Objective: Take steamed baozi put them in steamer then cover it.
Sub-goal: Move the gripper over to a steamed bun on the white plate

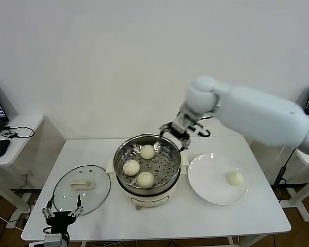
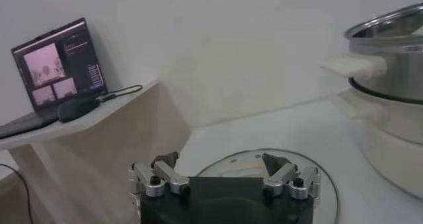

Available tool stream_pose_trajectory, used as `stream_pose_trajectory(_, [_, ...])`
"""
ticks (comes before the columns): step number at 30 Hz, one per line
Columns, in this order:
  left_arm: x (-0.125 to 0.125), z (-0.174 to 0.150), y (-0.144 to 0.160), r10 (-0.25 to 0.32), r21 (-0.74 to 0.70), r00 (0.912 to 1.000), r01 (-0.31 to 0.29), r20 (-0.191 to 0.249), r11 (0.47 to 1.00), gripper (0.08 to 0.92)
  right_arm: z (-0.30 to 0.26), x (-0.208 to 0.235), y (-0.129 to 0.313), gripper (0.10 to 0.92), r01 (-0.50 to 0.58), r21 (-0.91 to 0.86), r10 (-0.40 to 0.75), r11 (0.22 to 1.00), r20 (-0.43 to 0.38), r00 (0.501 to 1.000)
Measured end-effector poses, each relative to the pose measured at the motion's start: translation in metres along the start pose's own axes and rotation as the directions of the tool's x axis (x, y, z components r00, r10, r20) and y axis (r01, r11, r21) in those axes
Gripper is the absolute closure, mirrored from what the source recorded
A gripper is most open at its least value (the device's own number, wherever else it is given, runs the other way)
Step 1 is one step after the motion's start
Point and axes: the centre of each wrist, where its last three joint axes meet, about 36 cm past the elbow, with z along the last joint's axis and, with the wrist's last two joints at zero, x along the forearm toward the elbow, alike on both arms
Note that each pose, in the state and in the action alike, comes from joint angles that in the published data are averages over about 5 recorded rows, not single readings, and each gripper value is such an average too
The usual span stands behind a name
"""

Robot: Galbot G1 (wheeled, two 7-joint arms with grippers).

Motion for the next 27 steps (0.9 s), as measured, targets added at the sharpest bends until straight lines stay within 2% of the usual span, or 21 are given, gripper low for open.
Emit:
stream_pose_trajectory(5, [-0.003,0.002,0.001,0.012,0.004,0.9999,-0.012,-0.009,1.0,0.177,0.054,0.006,0.038,0.2,0.017,-0.258,-0.025,0.966,-0.029,0.999])
stream_pose_trajectory(10, [-0.004,0.006,0.002,0.016,0.008,0.9996,-0.016,-0.025,1.0,0.177,0.095,-0.001,0.077,0.2,0.025,-0.418,-0.054,0.908,-0.058,0.997])
stream_pose_trajectory(27, [-0.001,0.018,-0.002,0.027,0.002,0.9977,-0.027,-0.062,1.0,0.177,0.162,-0.091,0.169,0.2,0.063,-0.599,-0.187,0.798,-0.146,0.972])
